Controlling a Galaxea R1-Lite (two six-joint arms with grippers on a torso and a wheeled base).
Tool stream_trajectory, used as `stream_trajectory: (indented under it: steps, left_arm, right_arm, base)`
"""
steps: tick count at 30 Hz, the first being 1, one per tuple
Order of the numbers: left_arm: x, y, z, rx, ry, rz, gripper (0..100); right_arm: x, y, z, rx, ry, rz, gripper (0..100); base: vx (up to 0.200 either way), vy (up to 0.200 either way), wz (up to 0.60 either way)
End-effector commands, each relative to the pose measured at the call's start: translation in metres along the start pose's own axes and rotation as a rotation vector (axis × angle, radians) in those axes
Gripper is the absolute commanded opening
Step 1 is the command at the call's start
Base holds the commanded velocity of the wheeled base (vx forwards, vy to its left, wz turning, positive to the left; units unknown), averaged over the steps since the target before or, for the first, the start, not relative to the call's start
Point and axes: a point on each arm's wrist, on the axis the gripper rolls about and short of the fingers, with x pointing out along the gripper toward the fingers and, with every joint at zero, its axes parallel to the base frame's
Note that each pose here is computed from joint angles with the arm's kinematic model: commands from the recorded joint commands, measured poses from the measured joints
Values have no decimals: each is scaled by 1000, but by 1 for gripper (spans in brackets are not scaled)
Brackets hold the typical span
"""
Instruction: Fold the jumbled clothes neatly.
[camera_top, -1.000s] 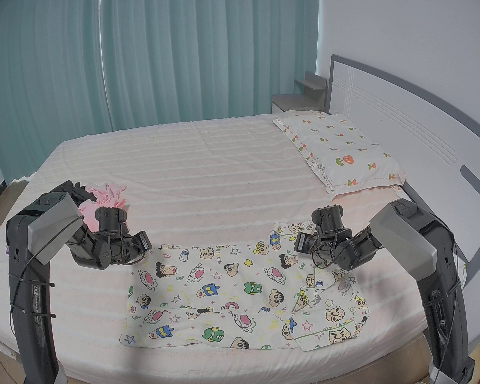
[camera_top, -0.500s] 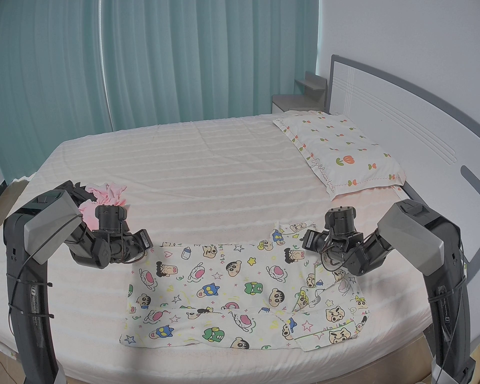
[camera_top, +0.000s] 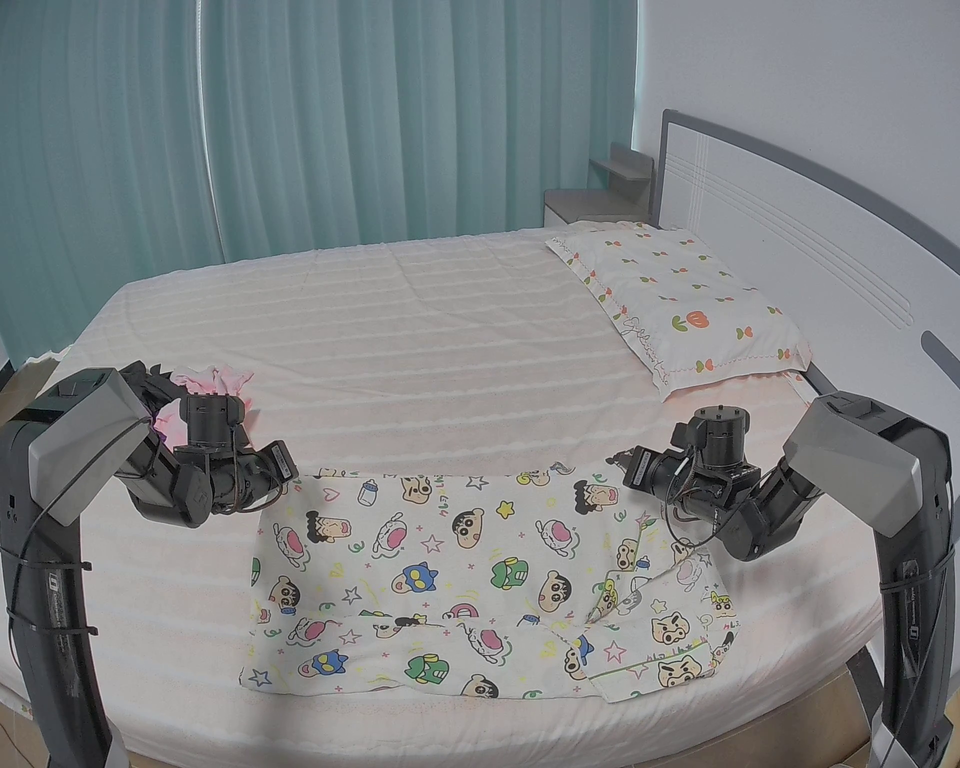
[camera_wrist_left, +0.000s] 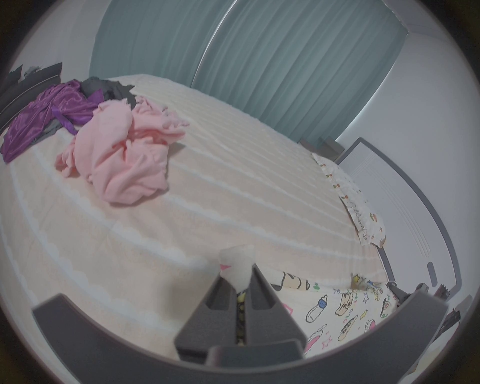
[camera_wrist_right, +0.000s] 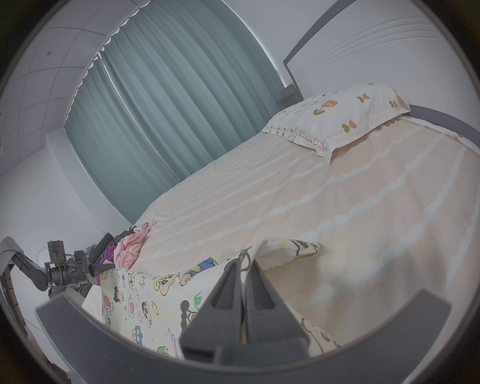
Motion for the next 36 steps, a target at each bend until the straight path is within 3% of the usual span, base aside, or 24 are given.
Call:
stream_trajectory:
  steps: [1,20,36]
  left_arm:
    - [-1,-2,3,2,-22,-8,0]
    - [3,-12,21,11,-96,-13,0]
    - [-8,-10,7,17,-46,5,0]
  right_arm:
    - [-1,4,6,-2,-20,10,0]
    - [4,8,17,-8,-66,23,0]
    - [-22,11,16,-20,-41,22,0]
  base:
    - [0,0,0]
    - [0,0,0]
    - [0,0,0]
